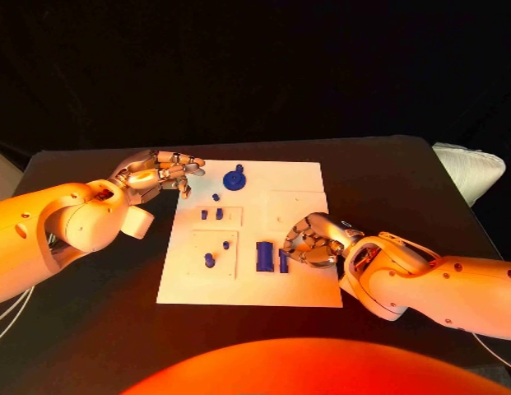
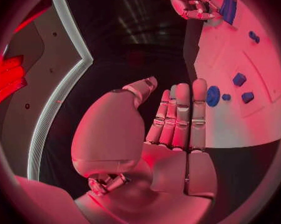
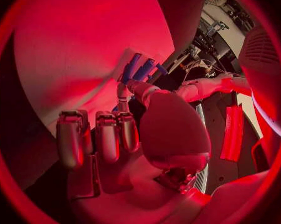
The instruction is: Assemble the parts on the task board
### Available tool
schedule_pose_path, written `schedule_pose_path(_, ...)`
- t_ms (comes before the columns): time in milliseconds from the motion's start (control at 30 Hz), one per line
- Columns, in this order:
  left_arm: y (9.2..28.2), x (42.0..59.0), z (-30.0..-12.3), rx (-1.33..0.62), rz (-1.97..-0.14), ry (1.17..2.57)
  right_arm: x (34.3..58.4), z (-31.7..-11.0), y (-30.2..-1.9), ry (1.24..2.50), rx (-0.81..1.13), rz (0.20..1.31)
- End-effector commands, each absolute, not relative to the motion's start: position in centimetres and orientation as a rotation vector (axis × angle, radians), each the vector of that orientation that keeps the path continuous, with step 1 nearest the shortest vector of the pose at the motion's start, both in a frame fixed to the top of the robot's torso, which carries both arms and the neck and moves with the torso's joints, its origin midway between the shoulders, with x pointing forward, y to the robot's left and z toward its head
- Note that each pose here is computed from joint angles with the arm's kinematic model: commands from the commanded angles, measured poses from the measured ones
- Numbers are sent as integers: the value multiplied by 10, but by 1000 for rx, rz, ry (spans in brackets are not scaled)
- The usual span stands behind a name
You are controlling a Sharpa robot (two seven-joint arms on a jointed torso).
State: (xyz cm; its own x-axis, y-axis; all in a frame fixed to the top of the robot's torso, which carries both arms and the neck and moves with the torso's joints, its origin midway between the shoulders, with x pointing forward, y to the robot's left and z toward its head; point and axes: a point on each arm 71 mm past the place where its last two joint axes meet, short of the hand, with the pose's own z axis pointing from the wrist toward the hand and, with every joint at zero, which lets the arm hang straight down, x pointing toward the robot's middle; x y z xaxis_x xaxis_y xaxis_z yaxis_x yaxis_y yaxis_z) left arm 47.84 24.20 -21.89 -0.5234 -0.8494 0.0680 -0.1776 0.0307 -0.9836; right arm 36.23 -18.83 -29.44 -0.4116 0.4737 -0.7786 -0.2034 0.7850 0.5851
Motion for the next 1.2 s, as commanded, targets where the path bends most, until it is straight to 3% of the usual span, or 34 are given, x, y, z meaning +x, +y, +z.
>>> schedule_pose_path(33, 240, 478, -218, -1030, -1553, 1754, 359, -294, -186, 1828, 219, 806)
schedule_pose_path(767, 239, 478, -218, -1030, -1554, 1756, 359, -292, -185, 1800, 228, 823)
schedule_pose_path(1200, 240, 478, -218, -1031, -1552, 1756, 359, -301, -185, 1908, 153, 764)
